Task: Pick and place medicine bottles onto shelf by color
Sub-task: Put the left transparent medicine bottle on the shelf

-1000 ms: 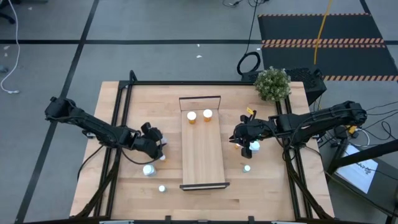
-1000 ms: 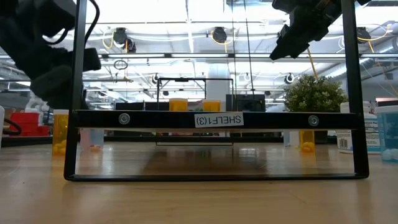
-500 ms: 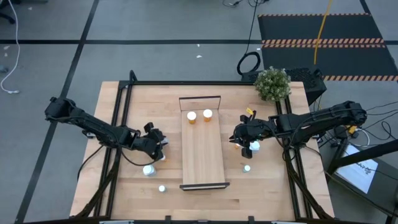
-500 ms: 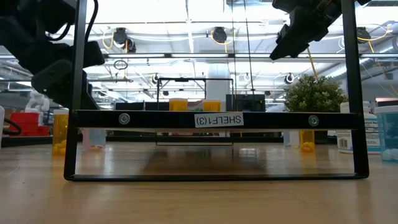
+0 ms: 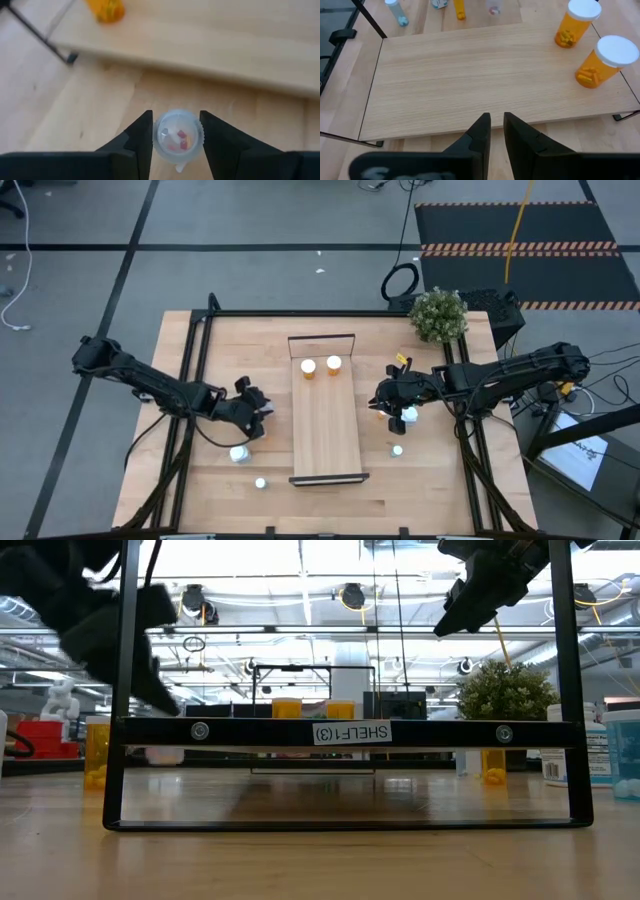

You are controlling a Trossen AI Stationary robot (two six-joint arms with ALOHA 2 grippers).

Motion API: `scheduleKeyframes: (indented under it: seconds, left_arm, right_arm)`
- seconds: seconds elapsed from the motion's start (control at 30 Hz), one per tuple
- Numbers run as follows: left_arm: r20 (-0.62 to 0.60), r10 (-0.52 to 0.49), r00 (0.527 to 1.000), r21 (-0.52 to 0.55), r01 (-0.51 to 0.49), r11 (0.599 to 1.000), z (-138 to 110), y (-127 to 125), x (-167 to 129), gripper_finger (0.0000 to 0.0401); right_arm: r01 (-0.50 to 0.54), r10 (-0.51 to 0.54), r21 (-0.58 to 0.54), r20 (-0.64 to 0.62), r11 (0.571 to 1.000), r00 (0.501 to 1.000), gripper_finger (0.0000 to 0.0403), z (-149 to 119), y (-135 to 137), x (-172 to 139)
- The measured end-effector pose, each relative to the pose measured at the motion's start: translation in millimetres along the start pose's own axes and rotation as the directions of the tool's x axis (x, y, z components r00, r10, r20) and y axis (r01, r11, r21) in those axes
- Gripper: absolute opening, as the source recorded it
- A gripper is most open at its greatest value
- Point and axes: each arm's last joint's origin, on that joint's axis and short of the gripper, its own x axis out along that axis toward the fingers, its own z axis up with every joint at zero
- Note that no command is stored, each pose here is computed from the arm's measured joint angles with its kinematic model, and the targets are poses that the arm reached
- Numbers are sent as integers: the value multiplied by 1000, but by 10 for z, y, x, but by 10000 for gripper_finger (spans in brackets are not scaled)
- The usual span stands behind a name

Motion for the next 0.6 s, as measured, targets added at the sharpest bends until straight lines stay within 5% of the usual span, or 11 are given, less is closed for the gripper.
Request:
scheduleKeyframes:
  seconds: [0.6]
  left_arm:
    - [210, -132, 969, 151, 101, 983, 1068, -1, -394, 150]
  right_arm:
    - [0, 0, -7, 0, 1000, 1000, 45, 1, 0, -1]
